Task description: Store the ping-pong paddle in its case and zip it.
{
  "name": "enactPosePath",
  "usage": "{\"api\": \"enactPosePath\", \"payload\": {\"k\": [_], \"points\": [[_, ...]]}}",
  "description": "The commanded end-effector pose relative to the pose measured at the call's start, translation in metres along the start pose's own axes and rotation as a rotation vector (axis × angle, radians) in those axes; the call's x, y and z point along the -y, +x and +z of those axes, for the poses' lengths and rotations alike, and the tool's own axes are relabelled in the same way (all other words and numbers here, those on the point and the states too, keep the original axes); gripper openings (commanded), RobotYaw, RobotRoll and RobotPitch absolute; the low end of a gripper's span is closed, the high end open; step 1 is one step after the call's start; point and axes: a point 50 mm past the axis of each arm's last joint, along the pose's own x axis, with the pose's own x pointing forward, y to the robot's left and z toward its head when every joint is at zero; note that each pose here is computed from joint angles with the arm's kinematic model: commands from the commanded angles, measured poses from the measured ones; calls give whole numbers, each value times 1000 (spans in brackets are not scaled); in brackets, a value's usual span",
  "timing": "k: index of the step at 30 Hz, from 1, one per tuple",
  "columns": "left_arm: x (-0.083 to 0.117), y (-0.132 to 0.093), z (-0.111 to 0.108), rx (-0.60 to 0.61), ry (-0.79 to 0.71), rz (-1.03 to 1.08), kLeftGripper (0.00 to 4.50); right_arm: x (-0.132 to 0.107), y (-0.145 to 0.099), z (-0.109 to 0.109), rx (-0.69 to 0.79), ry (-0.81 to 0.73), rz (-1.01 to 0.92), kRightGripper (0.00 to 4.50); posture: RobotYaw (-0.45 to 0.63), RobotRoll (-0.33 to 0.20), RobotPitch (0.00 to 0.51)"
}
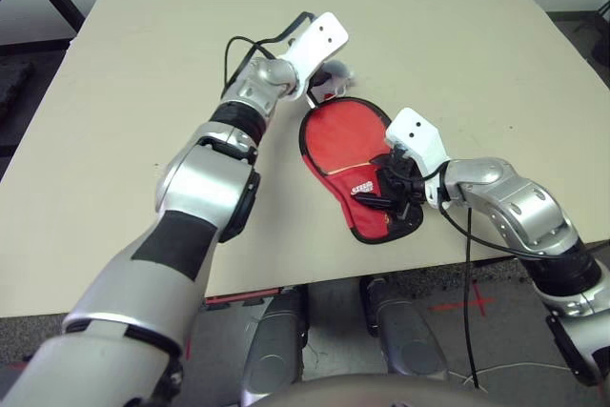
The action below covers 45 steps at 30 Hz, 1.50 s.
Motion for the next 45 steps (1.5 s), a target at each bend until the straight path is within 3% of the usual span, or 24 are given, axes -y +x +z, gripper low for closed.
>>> {"api": "enactPosePath", "payload": {"k": [1, 5, 13, 22, 29, 35, 39, 45], "points": [[12, 8, 23, 70, 10, -24, 213, -10, 14, -28, -116, 85, 57, 4500, -100, 0, 255], [30, 17, 42, 130, 0, -77, 213, -9, 14, -29, -119, 84, 56, 4500, -108, 0, 255], [46, 22, 57, 187, -13, -155, 213, -8, 14, -29, -120, 82, 58, 4500, -86, 0, 254], [36, 18, 51, 175, 9, -139, 213, -4, 16, -27, -115, 76, 59, 4500, -53, 0, 244], [-9, -10, 58, 249, -32, -245, 2495, 2, 17, -25, -105, 77, 47, 4500, -31, 0, 225], [-37, -38, 36, 200, 23, -339, 4487, 7, 18, -24, -103, 73, 40, 4500, -14, 0, 212], [-37, -46, 20, 169, 41, -404, 4487, 8, 19, -24, -97, 76, 36, 4500, -15, 0, 210], [-4, -44, -12, 135, 63, -535, 4487, 12, 19, -25, -94, 78, 26, 4500, -15, 0, 203]]}}
